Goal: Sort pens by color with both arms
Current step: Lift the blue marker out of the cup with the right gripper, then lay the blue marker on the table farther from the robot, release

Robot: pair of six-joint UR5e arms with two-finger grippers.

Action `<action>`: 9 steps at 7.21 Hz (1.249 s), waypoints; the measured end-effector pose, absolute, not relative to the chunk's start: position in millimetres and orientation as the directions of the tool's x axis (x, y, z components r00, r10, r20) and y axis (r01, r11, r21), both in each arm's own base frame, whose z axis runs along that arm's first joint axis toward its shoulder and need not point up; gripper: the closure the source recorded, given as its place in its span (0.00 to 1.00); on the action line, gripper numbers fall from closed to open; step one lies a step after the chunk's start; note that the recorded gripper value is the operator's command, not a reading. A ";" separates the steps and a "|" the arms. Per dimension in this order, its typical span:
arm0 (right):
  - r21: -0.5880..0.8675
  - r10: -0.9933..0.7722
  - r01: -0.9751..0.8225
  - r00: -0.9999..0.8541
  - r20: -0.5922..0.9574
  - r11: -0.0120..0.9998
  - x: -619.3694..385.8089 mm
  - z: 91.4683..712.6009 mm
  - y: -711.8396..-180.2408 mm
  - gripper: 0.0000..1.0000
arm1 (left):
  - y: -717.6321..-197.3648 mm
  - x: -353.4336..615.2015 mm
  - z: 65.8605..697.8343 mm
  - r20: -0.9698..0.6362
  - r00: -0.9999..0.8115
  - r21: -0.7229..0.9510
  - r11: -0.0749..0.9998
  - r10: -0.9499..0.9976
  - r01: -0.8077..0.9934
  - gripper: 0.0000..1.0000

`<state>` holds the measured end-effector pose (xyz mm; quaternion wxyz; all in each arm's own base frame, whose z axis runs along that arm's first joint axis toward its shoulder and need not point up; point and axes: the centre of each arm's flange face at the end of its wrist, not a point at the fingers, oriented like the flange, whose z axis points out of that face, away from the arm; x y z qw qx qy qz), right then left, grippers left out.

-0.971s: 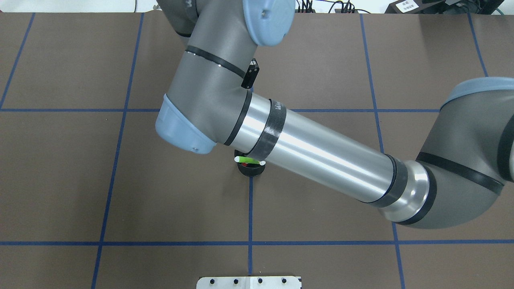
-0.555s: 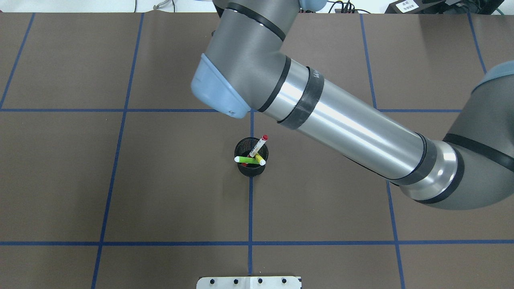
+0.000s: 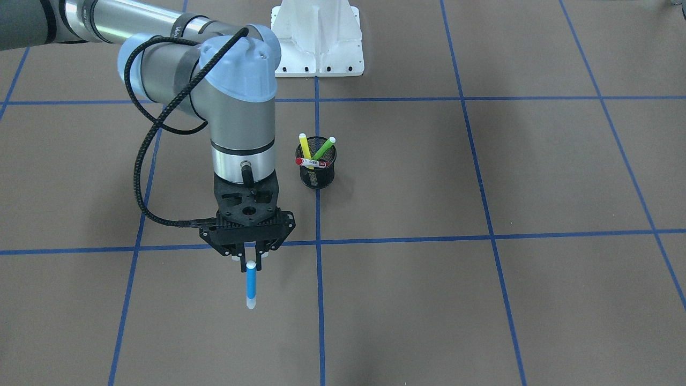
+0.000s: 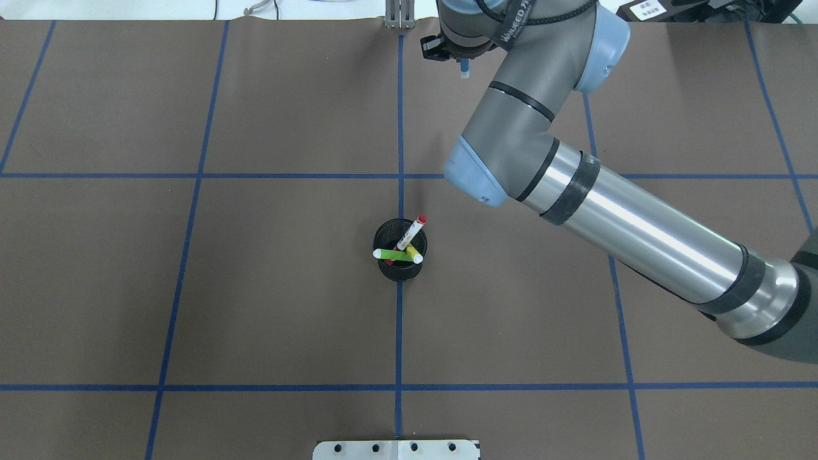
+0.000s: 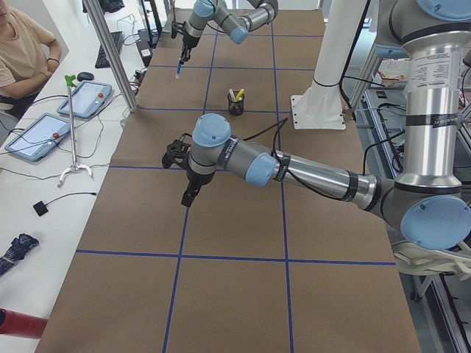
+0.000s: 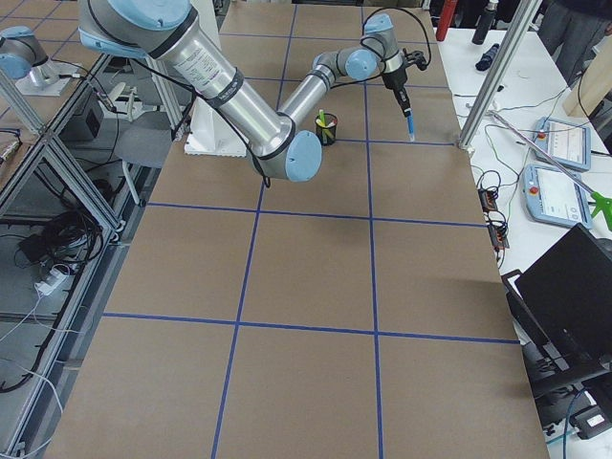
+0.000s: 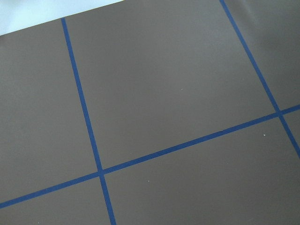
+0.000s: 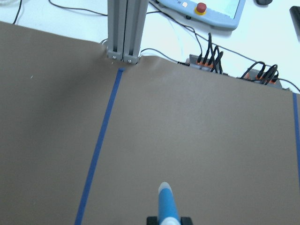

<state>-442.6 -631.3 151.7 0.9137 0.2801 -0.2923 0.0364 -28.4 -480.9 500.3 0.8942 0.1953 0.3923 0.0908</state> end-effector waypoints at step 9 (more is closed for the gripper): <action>0.626 0.052 -0.626 0.725 0.686 0.465 -557.4 329.3 -534.2 0.58 | -482.3 -22.4 506.6 -0.669 0.672 0.411 0.911 0.318 -0.022 0.00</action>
